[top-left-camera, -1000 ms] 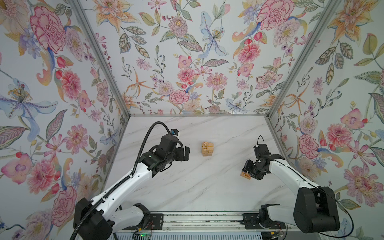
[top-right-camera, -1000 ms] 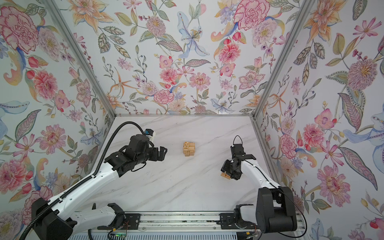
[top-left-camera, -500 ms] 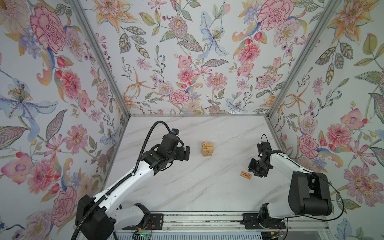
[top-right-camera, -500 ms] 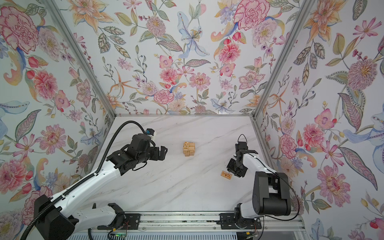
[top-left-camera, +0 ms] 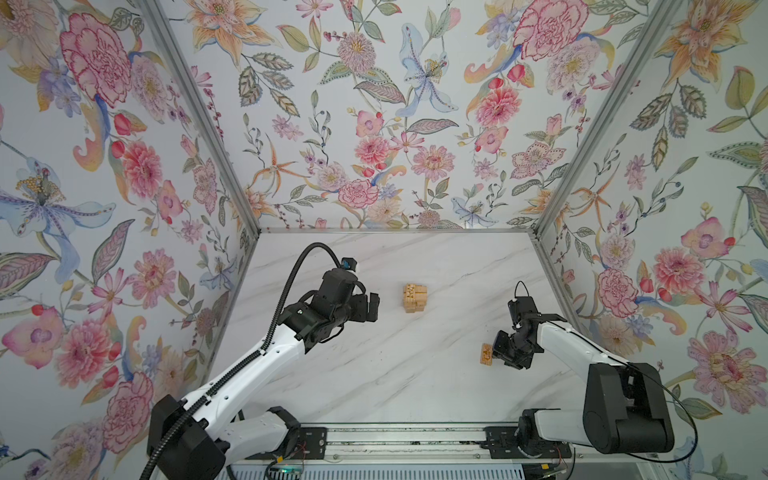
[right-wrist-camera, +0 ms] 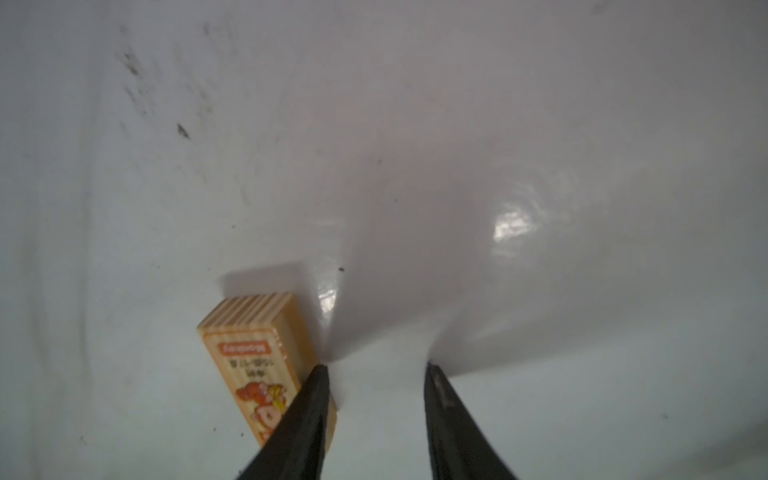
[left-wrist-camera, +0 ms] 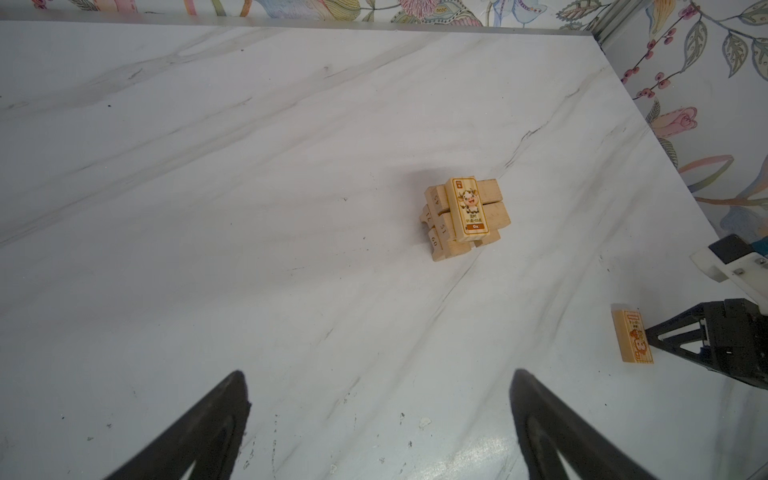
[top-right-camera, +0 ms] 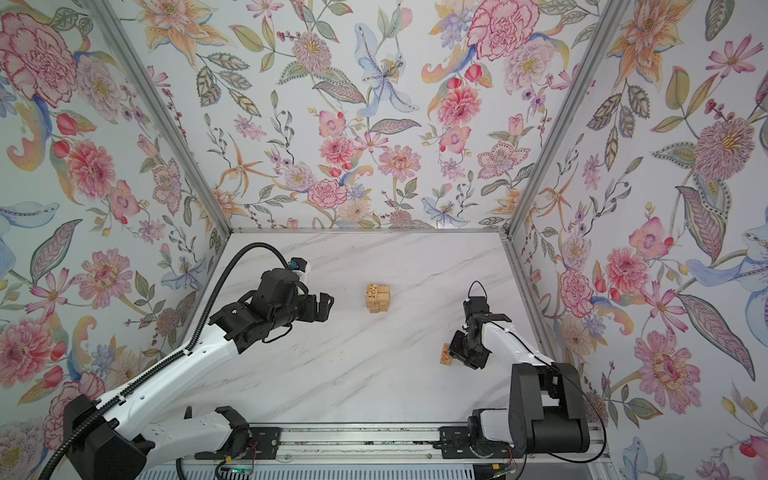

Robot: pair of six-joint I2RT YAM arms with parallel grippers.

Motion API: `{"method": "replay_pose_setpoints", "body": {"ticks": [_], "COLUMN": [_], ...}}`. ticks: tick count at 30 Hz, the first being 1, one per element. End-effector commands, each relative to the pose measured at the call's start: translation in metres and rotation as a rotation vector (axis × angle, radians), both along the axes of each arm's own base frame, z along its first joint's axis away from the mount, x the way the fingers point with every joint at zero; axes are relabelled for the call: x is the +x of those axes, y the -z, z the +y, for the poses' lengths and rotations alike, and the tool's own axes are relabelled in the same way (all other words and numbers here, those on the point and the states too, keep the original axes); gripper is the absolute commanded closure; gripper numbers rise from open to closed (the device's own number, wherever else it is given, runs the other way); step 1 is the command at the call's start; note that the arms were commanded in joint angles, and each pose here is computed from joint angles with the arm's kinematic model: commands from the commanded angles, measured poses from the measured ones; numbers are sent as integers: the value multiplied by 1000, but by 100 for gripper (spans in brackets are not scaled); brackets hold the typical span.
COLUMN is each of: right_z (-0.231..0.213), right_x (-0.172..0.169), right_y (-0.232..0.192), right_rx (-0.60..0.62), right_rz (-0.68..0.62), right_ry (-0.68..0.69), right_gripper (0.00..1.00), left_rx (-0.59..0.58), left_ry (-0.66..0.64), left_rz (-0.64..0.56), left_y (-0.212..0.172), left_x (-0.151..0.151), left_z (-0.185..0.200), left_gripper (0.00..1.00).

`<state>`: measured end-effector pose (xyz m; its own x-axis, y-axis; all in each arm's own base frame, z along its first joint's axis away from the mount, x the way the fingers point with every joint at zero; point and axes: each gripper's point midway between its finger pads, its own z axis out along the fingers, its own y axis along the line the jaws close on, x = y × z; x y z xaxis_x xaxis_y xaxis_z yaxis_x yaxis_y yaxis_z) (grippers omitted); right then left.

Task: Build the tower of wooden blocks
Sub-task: 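Grasp the monkey-picture block upright with the right gripper and lift it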

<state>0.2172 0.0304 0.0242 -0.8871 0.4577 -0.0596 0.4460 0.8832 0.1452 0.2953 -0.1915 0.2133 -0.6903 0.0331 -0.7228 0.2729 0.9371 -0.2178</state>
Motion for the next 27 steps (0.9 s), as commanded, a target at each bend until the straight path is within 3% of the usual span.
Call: {"method": "replay_pose_setpoints", "body": {"ticks": [1,6,11,21,27], "right_z": [2,3,17,26,32], "right_x": [-9,-9,-3,11,19], "right_y": [-9,-21,-24,-9,3], "right_rx": [-8,-39,-35,-43,-36], "right_rz": [11,1,-3,22,55], "right_ry": [10,4,-18,-45,-68], "right_gripper": [57,44,40,44,56], "left_rx": [15,1,-13,1,28], "left_ry": [5,-17,-28,-16,-7], "left_rz": [-1,-1,-15,-21,-21], "left_y": [2,4,-1,-5,-5], "left_x": [-10,-15,-14,-9,-5], "left_z": [6,12,12,9,7], "left_gripper": [1,1,1,1,1]}}
